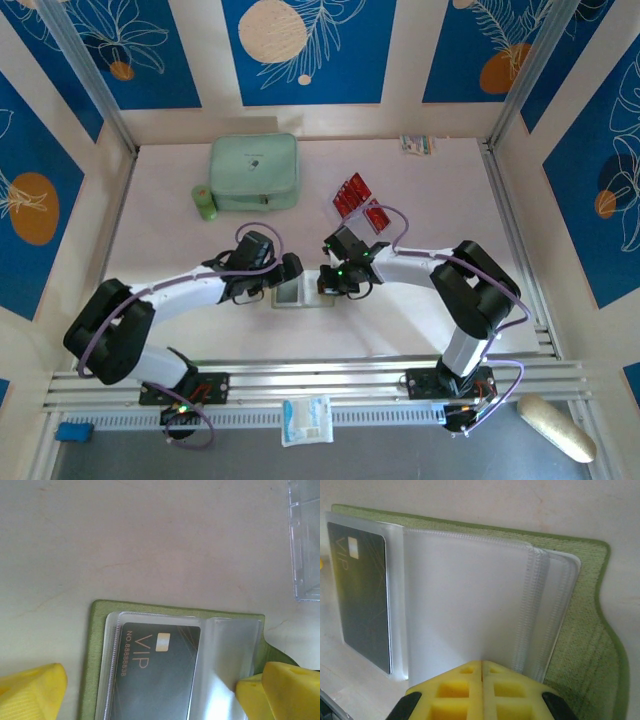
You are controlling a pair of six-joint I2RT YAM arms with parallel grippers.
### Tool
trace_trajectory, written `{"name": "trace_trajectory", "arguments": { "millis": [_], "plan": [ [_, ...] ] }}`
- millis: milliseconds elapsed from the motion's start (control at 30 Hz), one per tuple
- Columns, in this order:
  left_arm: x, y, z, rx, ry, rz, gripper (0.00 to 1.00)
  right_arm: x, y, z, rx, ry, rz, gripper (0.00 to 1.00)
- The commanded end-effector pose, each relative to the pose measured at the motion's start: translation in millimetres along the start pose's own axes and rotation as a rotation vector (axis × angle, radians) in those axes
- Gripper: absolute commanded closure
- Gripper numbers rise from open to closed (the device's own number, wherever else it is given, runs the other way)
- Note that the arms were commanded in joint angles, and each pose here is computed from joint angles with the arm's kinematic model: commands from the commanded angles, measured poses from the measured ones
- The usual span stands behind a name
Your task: Put the credit cards into the card holder
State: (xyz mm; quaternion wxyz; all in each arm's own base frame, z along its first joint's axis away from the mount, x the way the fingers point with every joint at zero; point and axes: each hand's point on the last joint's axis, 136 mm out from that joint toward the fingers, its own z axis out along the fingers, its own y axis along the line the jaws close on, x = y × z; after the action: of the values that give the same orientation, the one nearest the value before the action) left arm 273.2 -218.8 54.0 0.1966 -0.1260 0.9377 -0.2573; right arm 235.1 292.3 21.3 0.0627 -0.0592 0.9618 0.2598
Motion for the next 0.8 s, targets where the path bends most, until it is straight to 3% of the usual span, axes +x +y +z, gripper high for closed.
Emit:
{"name": "trace_trajectory", "arguments": {
  "millis": [0,267,767],
  "plan": [
    [-8.6,-13.2,0.9,0.04,-0.004,0.018,0.0,16.4,-21.4,7.9,0.055,0.049,0.039,1.0],
    [-7.3,-15.9,7.4,0.036,0.017,0.027,0.0,18.7,-25.0,8.5,0.057,0.048,0.048,1.0],
    [-3.7,5.7,8.8,-0.123,0.031,0.088,0.0,19.0,-24.4,6.8,0.053,0.043,0.05,1.0]
  ]
}}
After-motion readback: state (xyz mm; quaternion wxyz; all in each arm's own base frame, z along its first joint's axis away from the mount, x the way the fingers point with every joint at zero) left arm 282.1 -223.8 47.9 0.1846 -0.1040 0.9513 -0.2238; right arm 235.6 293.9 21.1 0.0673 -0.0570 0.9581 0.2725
